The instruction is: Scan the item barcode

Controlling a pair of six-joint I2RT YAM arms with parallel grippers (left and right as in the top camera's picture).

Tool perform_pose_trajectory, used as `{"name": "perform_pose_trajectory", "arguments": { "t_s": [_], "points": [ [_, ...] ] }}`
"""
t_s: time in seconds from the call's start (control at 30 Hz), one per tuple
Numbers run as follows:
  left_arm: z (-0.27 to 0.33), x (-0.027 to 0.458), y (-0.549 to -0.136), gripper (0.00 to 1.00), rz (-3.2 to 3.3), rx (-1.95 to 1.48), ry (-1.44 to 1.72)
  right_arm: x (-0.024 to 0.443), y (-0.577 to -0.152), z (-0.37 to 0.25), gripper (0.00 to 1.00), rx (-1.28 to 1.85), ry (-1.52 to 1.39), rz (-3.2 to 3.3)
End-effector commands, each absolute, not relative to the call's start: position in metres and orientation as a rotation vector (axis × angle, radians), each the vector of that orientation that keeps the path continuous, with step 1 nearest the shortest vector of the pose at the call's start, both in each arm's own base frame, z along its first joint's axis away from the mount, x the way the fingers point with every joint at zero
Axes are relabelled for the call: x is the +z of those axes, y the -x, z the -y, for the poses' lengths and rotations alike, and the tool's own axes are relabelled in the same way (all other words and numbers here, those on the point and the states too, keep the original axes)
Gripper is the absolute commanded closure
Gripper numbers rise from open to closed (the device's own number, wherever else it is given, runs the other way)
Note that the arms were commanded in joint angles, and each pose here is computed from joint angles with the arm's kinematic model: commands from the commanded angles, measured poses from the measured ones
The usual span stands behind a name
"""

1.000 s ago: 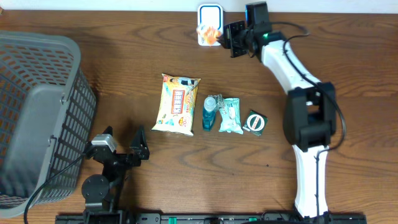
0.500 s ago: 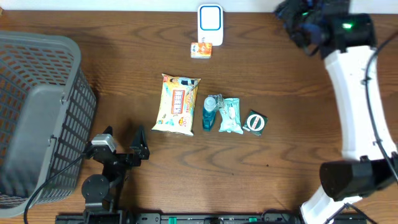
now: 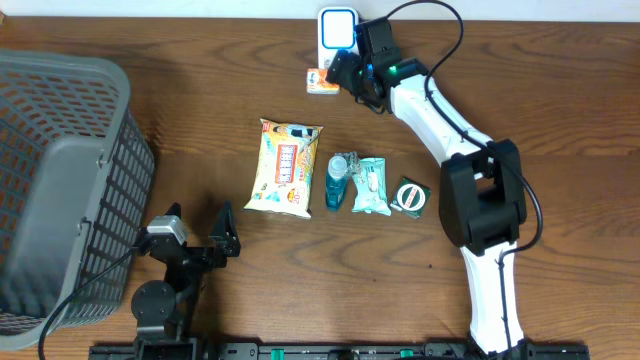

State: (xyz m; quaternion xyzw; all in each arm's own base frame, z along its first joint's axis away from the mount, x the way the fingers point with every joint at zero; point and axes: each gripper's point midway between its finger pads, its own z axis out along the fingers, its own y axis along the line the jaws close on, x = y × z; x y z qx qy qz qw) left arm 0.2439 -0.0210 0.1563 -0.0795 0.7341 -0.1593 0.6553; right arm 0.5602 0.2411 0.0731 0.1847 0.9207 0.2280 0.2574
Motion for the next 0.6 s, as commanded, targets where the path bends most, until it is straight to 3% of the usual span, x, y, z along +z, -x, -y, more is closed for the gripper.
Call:
{"name": "perform_pose_trajectory", "arguments": {
  "t_s": [0.0,0.13,0.33,0.37,0.47,0.53,0.57],
  "points": [
    [0.022,0.142,-0.243,0.02,-1.707,-0.370,0.184,0.051,-0.571,-0.247,0.17,0.648,-0.516,-2.479],
    [0.022,0.142,-0.243,0.02,-1.707,-0.370,0.184,0.034,-0.581,-0.253,0.26,0.674,-0.503,-2.454],
    [0.022,0.142,-0.243,0.02,-1.707,-0.370,0.184,0.015,-0.577,-0.260,0.29,0.639,-0.431,-2.479],
    [0.022,0.142,-0.243,0.02,-1.707,-0.370,0.184,0.011,-0.577,-0.260,0.34,0.625,-0.408,-2.485],
    [0.022,0.142,-0.243,0.02,-1.707,-0.370,0.184,0.002,-0.576,-0.257,0.91,0.574,-0.401,-2.490],
    [0.022,0.142,-0.243,0.02,-1.707,-0.370,0.184,0.000,-0.576,-0.253,0.94,0.539,-0.397,-2.491],
    [0.022,0.142,-0.243,0.02,-1.707,-0.370,0.184,-0.001,-0.576,-0.253,0.88,0.520,-0.374,-2.491]
  ]
}}
